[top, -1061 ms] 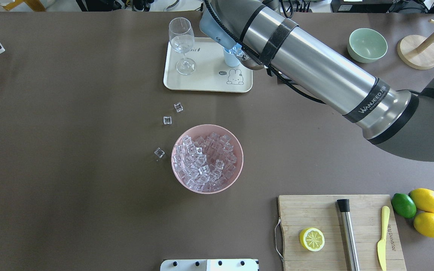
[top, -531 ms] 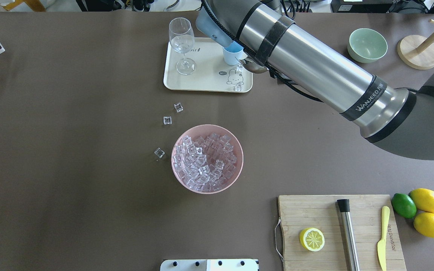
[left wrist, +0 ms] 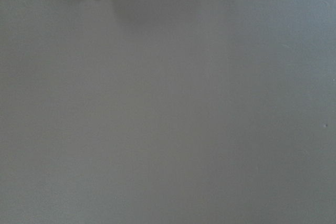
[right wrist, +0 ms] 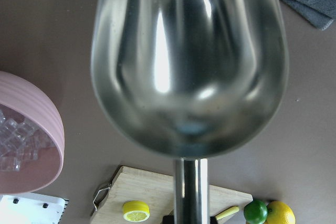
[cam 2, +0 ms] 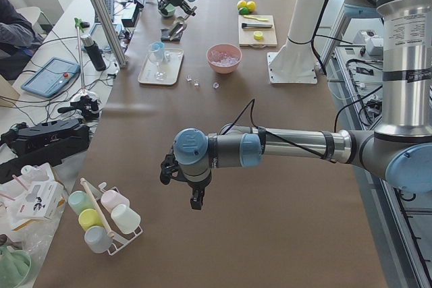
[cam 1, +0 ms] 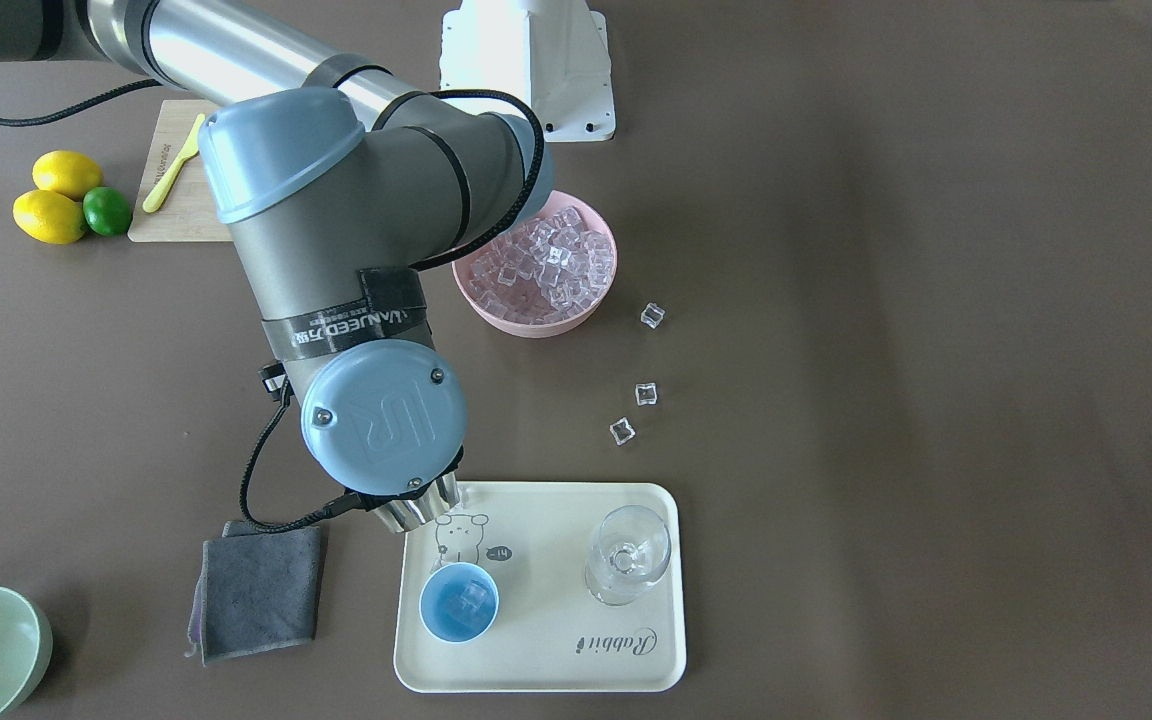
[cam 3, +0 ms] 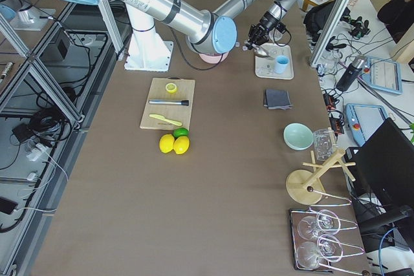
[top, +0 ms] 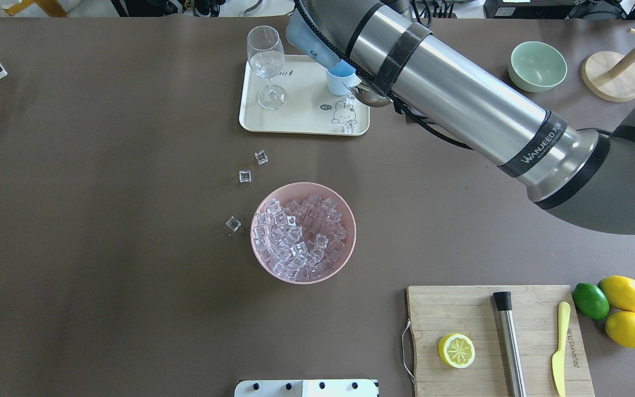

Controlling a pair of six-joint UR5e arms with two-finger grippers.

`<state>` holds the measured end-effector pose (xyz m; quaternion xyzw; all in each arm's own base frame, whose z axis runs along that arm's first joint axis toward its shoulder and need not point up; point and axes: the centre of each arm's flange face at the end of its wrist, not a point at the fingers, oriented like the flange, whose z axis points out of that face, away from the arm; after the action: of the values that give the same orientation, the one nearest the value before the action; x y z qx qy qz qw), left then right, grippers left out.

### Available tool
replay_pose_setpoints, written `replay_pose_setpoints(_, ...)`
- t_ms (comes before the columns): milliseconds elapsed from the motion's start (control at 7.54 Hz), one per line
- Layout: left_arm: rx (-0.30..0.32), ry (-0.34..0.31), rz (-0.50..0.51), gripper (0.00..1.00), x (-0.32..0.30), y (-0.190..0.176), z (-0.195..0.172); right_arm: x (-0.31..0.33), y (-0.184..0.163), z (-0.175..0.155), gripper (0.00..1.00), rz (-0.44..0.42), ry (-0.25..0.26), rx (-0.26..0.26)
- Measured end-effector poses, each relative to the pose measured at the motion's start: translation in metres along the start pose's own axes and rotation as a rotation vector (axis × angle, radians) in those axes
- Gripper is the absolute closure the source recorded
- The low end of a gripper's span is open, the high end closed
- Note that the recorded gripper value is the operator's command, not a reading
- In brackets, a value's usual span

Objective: Put ice in cup with scoop
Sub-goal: 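Carry the empty scoop back and lower it onto the table with the right gripper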

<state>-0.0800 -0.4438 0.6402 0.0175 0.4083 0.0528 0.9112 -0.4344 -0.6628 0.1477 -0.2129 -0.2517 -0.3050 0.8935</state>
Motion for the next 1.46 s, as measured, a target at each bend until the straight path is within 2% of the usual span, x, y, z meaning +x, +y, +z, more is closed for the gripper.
replay_pose_setpoints(398,-0.002,0.001,-0.002,0.02,-0.001,0.0,0.001,0.002,0.009,-0.001,1.0,-0.008,0.001,0.021)
replay_pose_setpoints(663,-0.002,0.001,-0.003,0.02,-0.001,0.0,0.002,0.031,0.037,0.0,1.0,0.009,-0.008,0.083)
replay_pose_setpoints(929,-0.003,0.001,-0.004,0.02,-0.002,0.0,0.002,0.067,0.072,0.019,1.0,0.091,-0.022,0.139)
replay_pose_setpoints(1194,-0.006,0.002,-0.009,0.02,-0.004,0.001,0.004,0.096,0.104,0.055,1.0,0.201,-0.049,0.176)
replay_pose_setpoints(1459,-0.011,0.004,-0.012,0.02,-0.006,0.001,0.007,0.123,0.139,0.102,1.0,0.311,-0.082,0.237)
